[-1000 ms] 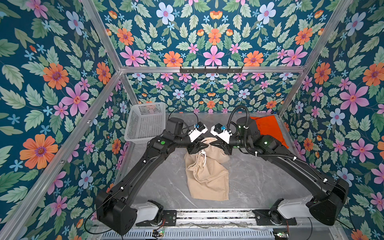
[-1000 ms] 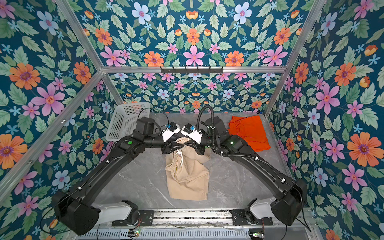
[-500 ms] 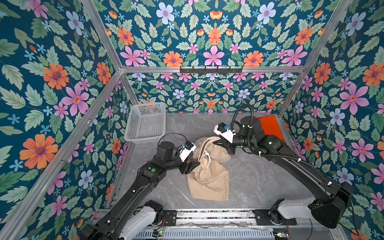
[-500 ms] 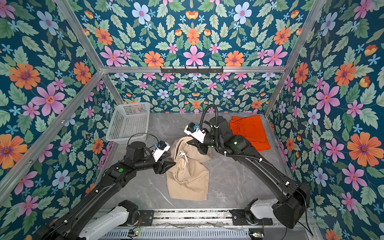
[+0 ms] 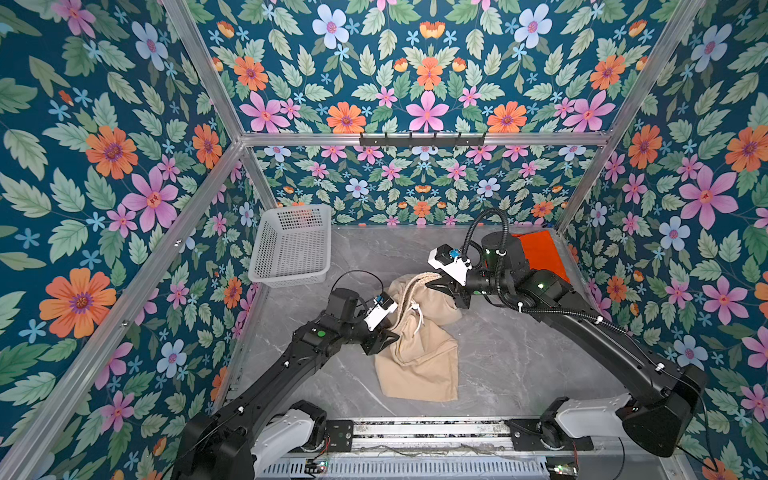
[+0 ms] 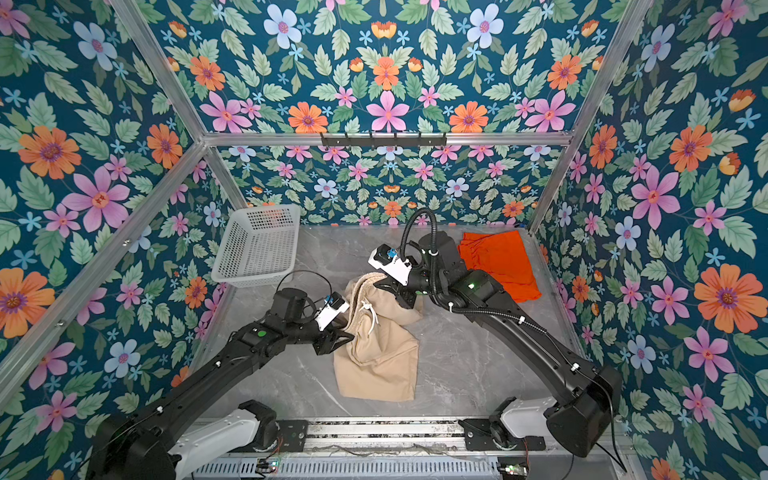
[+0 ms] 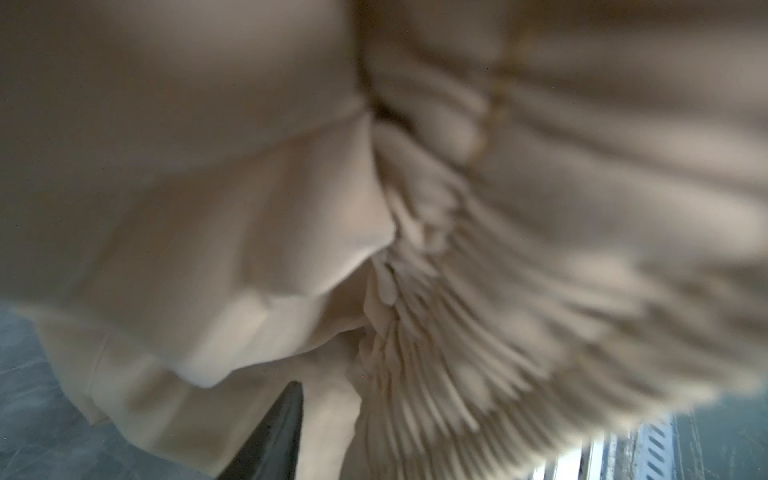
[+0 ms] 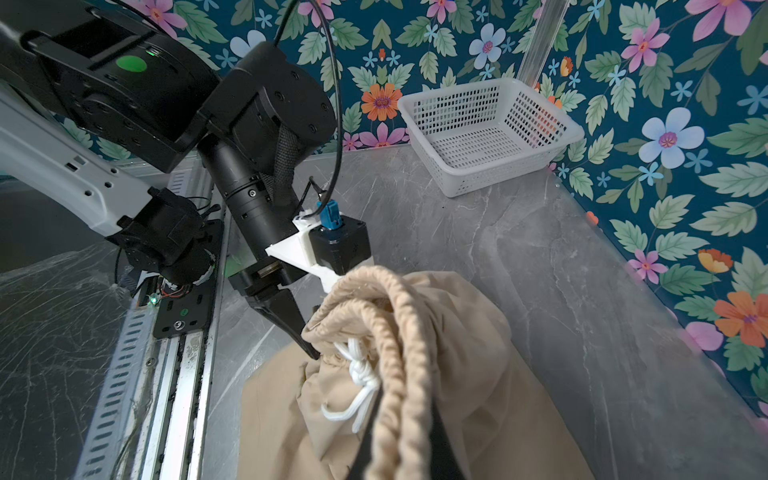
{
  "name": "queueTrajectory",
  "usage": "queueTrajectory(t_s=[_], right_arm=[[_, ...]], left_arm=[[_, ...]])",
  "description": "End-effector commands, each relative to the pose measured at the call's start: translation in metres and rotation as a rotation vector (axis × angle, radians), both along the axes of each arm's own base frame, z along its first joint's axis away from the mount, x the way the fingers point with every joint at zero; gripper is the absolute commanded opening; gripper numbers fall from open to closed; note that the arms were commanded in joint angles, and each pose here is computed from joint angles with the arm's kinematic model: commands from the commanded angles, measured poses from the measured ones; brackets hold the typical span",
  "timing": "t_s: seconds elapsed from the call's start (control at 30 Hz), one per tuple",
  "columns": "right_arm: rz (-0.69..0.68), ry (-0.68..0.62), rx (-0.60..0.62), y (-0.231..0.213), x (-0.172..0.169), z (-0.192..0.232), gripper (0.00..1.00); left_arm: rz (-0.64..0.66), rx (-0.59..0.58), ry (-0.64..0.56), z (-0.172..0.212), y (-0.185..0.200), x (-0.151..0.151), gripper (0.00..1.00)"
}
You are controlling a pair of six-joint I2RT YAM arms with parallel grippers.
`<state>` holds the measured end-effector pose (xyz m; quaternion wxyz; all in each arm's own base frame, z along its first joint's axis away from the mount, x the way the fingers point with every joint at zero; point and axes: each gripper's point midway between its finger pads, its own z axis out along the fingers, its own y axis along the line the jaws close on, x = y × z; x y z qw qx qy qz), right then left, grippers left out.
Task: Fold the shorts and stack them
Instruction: 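Lift the waistband with both grippers and spread it apart, then raise the beige shorts by the waistband with both grippers, letting the legs hang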
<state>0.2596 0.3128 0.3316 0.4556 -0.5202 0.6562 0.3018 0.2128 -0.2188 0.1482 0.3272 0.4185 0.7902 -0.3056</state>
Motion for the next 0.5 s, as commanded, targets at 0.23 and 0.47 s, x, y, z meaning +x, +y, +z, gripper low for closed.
queueTrajectory(t_s=[0.23,0.47], right_arm=[[-0.128,-0.023,0.072,-0.012,0.012,0.036,0.0],[-0.113,0.034,0.215,-0.006,-0.012,0.077,0.0]], left_arm=[[0.368,0.155,-0.297,0.105,0.052,0.058,0.0],[0.68,0.532,-0.575,0.227,0.133,0.096,0.0]])
